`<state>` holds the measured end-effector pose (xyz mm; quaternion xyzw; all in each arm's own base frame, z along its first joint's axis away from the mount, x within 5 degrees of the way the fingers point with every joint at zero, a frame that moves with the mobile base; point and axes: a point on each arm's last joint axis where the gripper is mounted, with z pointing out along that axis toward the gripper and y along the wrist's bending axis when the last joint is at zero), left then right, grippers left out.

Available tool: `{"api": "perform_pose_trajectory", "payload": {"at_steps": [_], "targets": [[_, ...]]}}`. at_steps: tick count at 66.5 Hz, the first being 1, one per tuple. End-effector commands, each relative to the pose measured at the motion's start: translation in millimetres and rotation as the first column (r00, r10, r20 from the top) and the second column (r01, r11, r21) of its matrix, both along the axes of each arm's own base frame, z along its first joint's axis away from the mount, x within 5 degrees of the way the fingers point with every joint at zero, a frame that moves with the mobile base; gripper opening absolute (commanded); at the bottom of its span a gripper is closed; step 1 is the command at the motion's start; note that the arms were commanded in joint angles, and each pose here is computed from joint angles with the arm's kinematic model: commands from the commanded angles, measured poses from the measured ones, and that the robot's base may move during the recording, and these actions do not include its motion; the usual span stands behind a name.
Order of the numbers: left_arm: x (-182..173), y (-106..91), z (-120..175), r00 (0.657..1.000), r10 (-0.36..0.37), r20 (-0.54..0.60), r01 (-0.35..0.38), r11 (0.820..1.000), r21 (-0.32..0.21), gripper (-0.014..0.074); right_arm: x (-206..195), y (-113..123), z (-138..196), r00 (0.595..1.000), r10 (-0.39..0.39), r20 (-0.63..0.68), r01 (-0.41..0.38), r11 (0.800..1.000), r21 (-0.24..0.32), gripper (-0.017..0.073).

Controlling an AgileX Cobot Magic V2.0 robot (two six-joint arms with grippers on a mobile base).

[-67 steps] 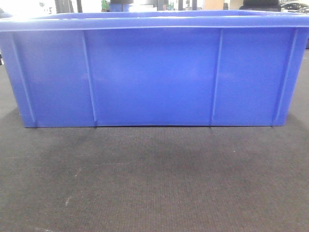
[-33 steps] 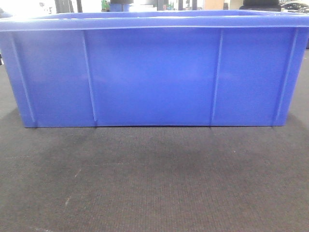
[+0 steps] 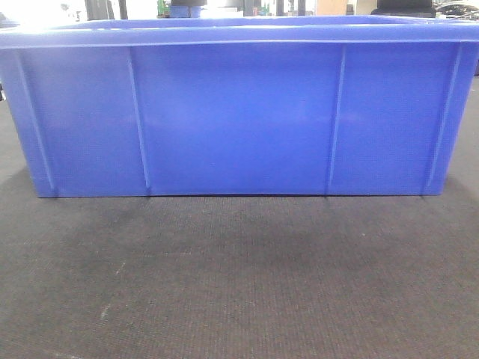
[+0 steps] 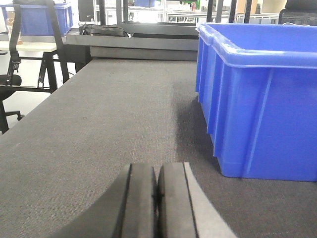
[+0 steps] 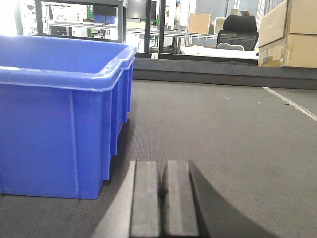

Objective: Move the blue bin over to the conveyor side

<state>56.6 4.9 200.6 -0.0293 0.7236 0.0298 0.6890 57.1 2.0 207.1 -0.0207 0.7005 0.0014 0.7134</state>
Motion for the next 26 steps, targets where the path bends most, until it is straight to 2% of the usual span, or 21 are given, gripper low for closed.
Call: {"api": "perform_pose_trajectory", "payload": {"at_steps": [1,26], "targets": [[-0.4,0.1,2.2,1.0,0.002,0.021,-0.002,1.0,0.005,-0.0007,-0.7,-0.6,2.7,0.999,-0.008,0.032,0.008,1.0,0.0,-0.0075],[-0.4,0.1,2.2,1.0,0.002,0.021,-0.002,1.0,0.005,-0.0007,-0.7,-0.6,2.7,0.999,-0.008,0.032,0.008,1.0,0.0,-0.0075]]}}
